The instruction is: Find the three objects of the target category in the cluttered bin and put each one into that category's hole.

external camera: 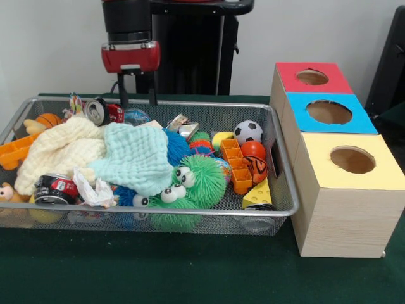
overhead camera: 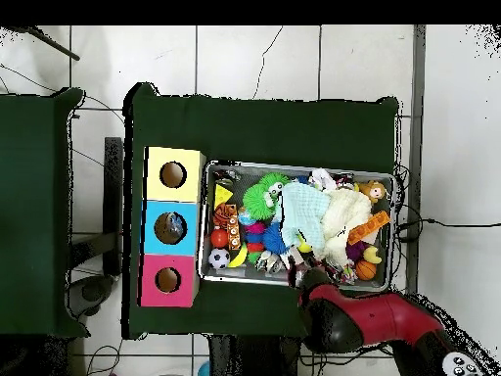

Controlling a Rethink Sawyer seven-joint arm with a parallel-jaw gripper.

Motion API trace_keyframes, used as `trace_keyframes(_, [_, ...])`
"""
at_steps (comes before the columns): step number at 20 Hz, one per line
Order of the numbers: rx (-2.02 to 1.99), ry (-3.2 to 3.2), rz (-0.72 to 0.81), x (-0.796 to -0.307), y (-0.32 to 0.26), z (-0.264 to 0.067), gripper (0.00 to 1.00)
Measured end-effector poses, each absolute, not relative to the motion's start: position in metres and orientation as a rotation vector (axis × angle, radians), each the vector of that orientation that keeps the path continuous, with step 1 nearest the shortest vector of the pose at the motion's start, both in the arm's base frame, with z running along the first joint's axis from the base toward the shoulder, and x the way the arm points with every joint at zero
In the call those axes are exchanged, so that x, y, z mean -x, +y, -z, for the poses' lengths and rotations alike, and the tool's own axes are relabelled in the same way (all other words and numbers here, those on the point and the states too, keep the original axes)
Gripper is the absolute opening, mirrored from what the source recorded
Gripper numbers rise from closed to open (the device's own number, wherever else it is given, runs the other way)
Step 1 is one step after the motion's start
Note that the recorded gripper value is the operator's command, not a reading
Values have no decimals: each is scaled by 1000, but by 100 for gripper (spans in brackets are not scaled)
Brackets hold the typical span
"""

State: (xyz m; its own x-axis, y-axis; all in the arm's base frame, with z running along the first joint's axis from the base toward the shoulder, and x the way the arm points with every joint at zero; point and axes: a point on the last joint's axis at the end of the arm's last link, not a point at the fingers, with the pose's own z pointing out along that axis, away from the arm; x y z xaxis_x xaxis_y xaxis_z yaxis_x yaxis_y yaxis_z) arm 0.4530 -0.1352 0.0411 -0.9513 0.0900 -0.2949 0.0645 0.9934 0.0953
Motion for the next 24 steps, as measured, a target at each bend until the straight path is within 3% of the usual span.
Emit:
trace_keyframes(9, [-138,2836,-108,-437,-156,-39,100])
trace_keyframes(24, [48,2847,-123,-437,-98,-29,100])
